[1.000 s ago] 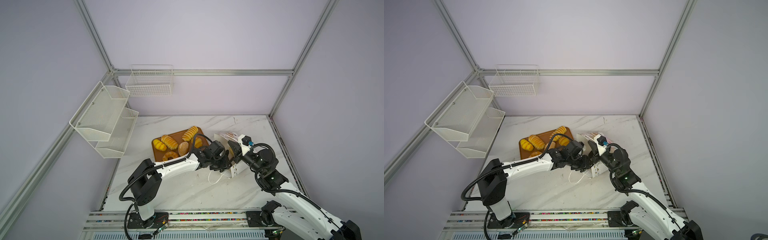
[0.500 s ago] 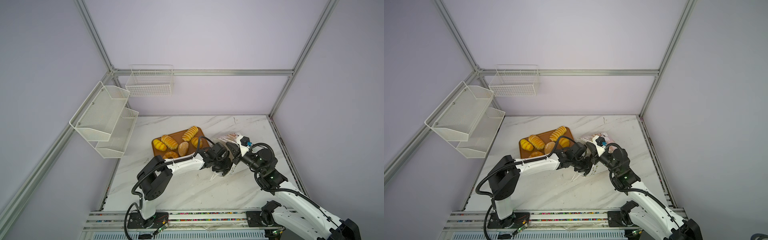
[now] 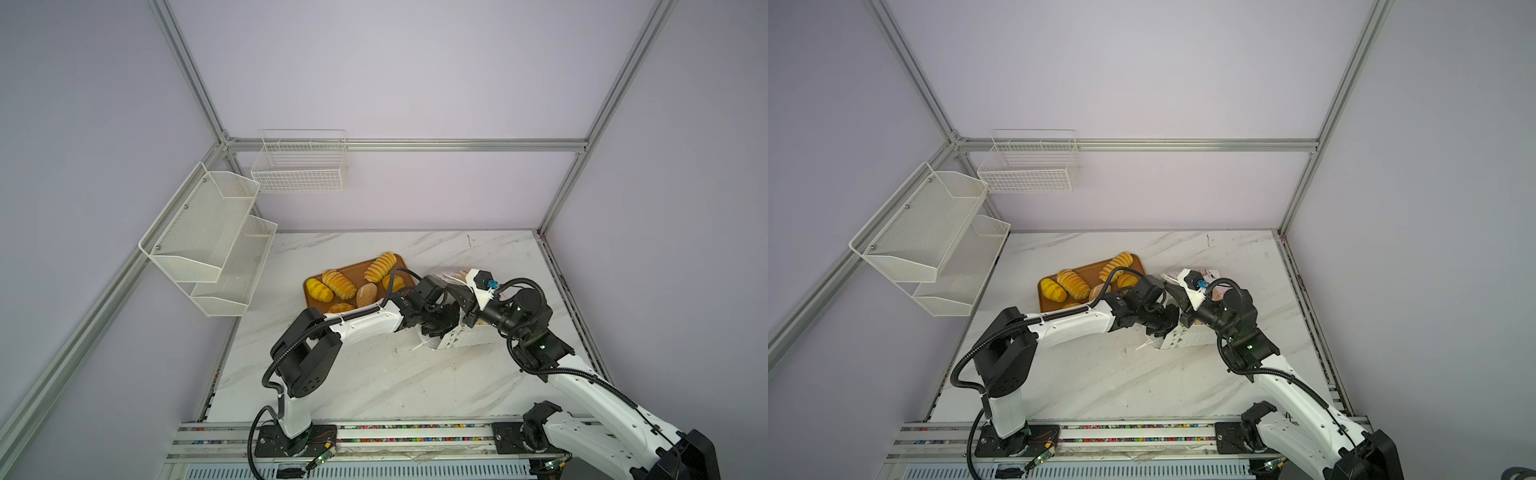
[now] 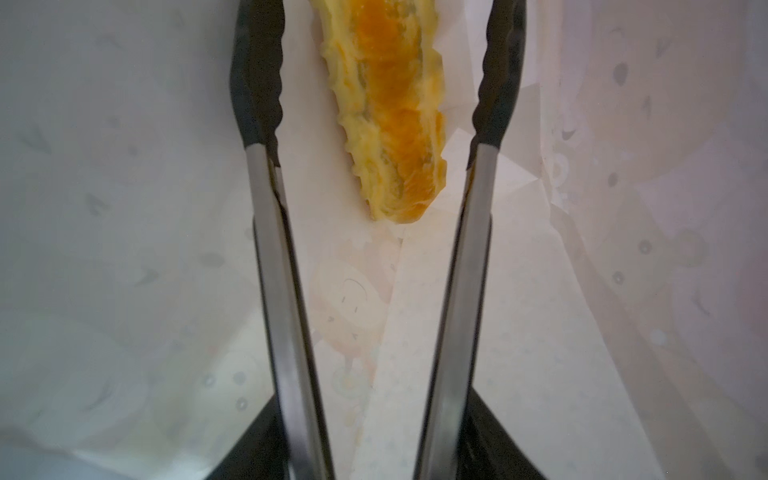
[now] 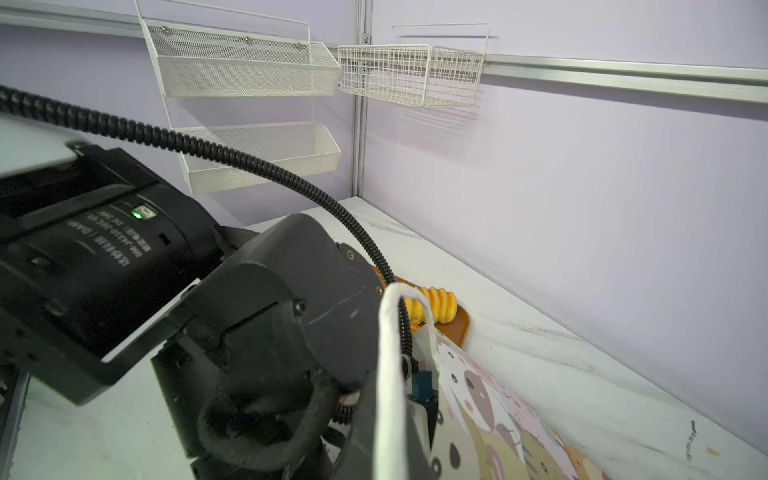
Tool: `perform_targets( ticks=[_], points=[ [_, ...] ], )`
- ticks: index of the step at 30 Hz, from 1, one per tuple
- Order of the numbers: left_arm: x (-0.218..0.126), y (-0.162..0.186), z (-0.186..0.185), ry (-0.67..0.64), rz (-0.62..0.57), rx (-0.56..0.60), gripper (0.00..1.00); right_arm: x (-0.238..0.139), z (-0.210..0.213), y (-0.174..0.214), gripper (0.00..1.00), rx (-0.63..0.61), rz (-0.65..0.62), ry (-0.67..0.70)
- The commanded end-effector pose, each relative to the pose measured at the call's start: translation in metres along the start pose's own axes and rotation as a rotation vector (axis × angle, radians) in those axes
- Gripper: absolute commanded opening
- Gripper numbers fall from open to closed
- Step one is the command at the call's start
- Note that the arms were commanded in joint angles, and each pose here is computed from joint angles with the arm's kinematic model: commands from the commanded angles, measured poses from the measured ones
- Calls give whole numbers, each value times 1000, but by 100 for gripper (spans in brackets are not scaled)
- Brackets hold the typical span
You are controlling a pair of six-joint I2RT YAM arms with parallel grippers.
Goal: Take the fake bread out of the paper bag
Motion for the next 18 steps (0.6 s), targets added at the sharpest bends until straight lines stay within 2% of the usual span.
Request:
perform_targets(
  ticks=[1,7,10,16,18],
  points=[
    [-9,-19,-50,154,-18,97,53,1,23,-12,0,-52,-16,-148],
    [4,-19,-49,189,25,110,51,-1,25,-5,0,-66,14,-163],
    [8,-18,-47,190,32,118,44,-3,24,-3,0,-69,25,-148],
    [-16,-24,-41,153,-34,145,8,-7,11,7,0,-52,77,-37],
    [-28,-23,-36,132,-51,147,0,-10,6,9,0,-41,88,6]
  ],
)
Point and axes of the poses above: each gripper's point midway between its finger pads, its own x axis out along the fingers, its own z axis along the line the jaws close on, y = z × x, the point moved 3 cm from there along -x, back along the fingers, and after that the axes turned 5 degrees about x, right-handed, at the moved point
